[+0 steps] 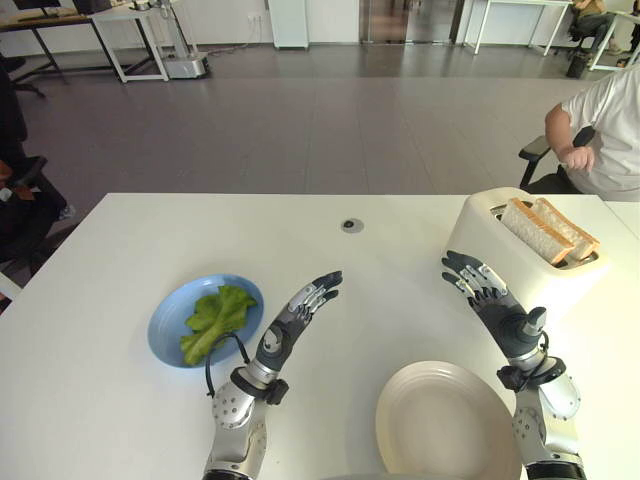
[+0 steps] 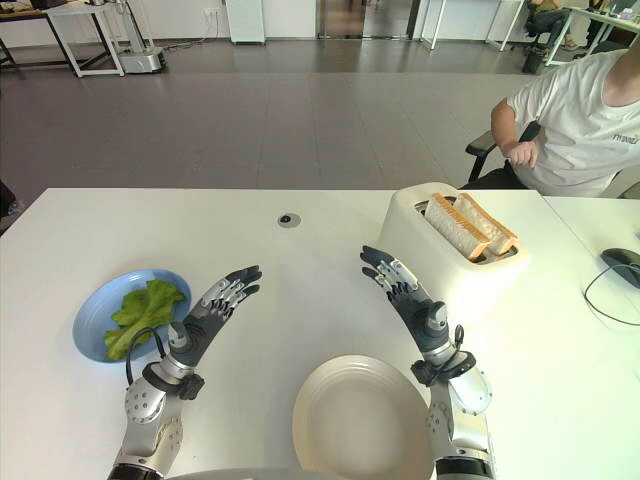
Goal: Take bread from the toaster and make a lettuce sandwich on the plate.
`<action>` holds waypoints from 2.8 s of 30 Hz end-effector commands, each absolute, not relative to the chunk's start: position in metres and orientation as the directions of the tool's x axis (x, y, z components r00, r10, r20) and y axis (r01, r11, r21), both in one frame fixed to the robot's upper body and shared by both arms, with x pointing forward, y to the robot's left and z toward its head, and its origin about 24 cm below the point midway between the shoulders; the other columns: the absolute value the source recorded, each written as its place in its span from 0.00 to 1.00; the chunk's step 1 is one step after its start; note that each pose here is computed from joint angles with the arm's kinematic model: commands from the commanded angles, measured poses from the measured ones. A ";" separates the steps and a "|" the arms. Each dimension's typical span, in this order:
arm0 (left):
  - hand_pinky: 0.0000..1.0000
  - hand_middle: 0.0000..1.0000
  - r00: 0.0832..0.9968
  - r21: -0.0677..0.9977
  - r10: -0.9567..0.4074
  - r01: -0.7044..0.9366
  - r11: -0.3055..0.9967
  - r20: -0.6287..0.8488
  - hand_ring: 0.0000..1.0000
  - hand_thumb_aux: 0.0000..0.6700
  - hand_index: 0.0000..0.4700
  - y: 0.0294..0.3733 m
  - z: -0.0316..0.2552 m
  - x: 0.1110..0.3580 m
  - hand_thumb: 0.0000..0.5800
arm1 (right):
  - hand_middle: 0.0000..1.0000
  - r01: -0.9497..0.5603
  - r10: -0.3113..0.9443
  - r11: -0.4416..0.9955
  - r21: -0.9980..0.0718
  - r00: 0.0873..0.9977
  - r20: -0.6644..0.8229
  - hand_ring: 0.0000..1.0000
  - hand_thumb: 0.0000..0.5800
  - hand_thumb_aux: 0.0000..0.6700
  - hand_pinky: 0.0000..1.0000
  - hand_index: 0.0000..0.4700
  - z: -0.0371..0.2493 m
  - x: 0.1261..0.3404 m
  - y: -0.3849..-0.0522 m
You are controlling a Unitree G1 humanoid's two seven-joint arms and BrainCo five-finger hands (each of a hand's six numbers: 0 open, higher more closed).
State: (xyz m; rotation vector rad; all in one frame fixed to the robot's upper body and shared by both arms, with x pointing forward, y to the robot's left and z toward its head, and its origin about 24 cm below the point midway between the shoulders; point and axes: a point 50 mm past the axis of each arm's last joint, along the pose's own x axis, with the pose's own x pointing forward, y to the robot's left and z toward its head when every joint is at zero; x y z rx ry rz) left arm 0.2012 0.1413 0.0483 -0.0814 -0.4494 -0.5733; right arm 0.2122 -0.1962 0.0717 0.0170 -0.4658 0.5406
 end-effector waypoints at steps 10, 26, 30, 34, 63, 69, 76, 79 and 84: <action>0.00 0.00 0.730 0.061 -0.532 0.564 0.823 0.429 0.00 0.00 0.00 0.133 0.047 0.203 0.00 | 0.00 -0.506 0.552 0.829 -0.239 0.668 0.500 0.00 0.00 0.00 0.00 0.00 0.113 0.190 -0.206; 0.00 0.00 0.711 0.076 -0.554 0.583 0.809 0.433 0.00 0.00 0.00 0.123 0.047 0.204 0.00 | 0.00 0.182 -0.116 0.438 -0.880 0.982 0.146 0.00 0.00 0.00 0.00 0.00 0.145 0.240 -0.358; 0.00 0.00 0.708 0.079 -0.558 0.587 0.806 0.433 0.00 0.00 0.00 0.123 0.046 0.203 0.00 | 0.00 0.172 -0.127 0.433 -0.885 0.983 0.129 0.00 0.57 0.35 0.00 0.35 0.141 0.243 -0.360; 0.00 0.00 0.705 0.082 -0.560 0.588 0.805 0.435 0.00 0.00 0.00 0.123 0.047 0.202 0.00 | 0.00 0.159 -0.117 0.436 -0.886 0.986 0.119 0.00 0.49 0.29 0.00 0.29 0.139 0.246 -0.359; 0.00 0.00 0.918 0.674 -0.239 -0.041 0.737 0.318 0.00 0.00 0.00 0.239 0.114 0.198 0.00 | 0.00 -0.339 0.389 0.913 -0.227 0.892 0.233 0.00 1.00 1.00 0.00 1.00 0.221 0.217 -0.339; 0.00 0.00 0.948 0.722 -0.132 -0.126 0.681 0.290 0.00 0.00 0.00 0.271 0.113 0.198 0.00 | 0.00 -0.783 0.789 0.606 -0.140 0.614 -0.020 0.00 1.00 1.00 0.00 1.00 0.185 0.192 -0.294; 0.00 0.00 0.942 0.642 -0.131 -0.104 0.760 0.308 0.00 0.00 0.00 0.276 0.107 0.197 0.00 | 0.00 -0.945 0.903 0.282 -0.166 0.320 -0.285 0.00 1.00 1.00 0.00 1.00 0.143 0.175 -0.242; 0.00 0.00 0.949 0.659 -0.121 -0.107 0.745 0.290 0.00 0.00 0.00 0.279 0.105 0.198 0.00 | 0.00 -0.950 0.873 0.248 -0.191 0.304 -0.380 0.00 1.00 1.00 0.00 1.00 0.120 0.182 -0.228; 0.00 0.00 0.976 0.765 -0.074 -0.111 0.634 0.204 0.00 0.00 0.00 0.293 0.098 0.198 0.00 | 0.00 -0.935 0.822 0.224 -0.276 0.333 -0.462 0.00 0.48 0.28 0.00 0.28 0.088 0.193 -0.208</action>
